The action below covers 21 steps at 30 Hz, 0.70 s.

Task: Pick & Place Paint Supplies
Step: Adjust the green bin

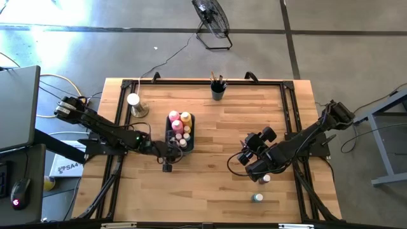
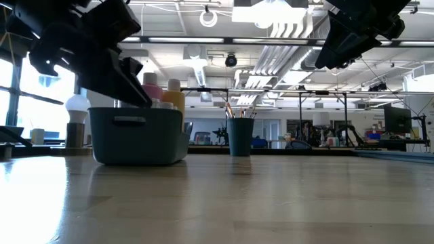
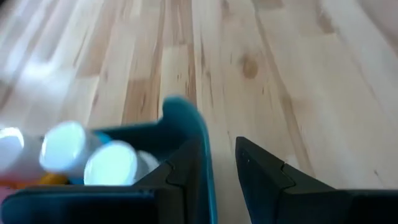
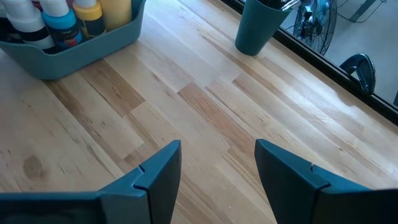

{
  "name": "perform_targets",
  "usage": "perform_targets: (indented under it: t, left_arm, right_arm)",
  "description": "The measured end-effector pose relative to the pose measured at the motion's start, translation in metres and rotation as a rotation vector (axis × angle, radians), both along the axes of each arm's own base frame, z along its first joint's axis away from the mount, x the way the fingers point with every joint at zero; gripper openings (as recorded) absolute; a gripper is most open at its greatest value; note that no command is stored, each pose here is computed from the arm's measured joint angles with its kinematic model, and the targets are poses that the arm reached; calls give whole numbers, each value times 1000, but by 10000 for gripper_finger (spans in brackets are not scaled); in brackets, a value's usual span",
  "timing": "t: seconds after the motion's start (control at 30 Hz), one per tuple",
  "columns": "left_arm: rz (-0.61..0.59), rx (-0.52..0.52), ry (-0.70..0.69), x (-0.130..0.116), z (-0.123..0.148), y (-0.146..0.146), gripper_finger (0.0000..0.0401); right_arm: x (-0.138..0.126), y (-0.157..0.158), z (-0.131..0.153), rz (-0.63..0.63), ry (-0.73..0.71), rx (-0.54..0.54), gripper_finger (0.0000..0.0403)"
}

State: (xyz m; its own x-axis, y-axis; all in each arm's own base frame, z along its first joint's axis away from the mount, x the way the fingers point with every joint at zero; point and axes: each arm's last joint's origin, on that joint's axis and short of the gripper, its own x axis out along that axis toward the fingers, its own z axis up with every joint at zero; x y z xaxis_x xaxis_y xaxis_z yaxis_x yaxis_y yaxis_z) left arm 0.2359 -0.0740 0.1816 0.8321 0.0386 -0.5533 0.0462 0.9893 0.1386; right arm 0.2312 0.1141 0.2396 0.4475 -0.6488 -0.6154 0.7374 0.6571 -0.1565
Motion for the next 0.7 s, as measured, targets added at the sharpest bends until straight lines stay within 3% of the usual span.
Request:
perform_targets:
  t: [0.43, 0.57, 0.7]
  left_arm:
    - [-71, 73, -319, 13, 30, -4, 97]
    - [-88, 118, -345, 4, 43, -1, 97]
    - [-58, 135, -355, -20, 65, 8, 97]
  right_arm:
    - [0, 0, 0, 0, -3, 2, 199]
    - [0, 0, 0, 1, 0, 10, 199]
    - [0, 1, 0, 1, 3, 21, 199]
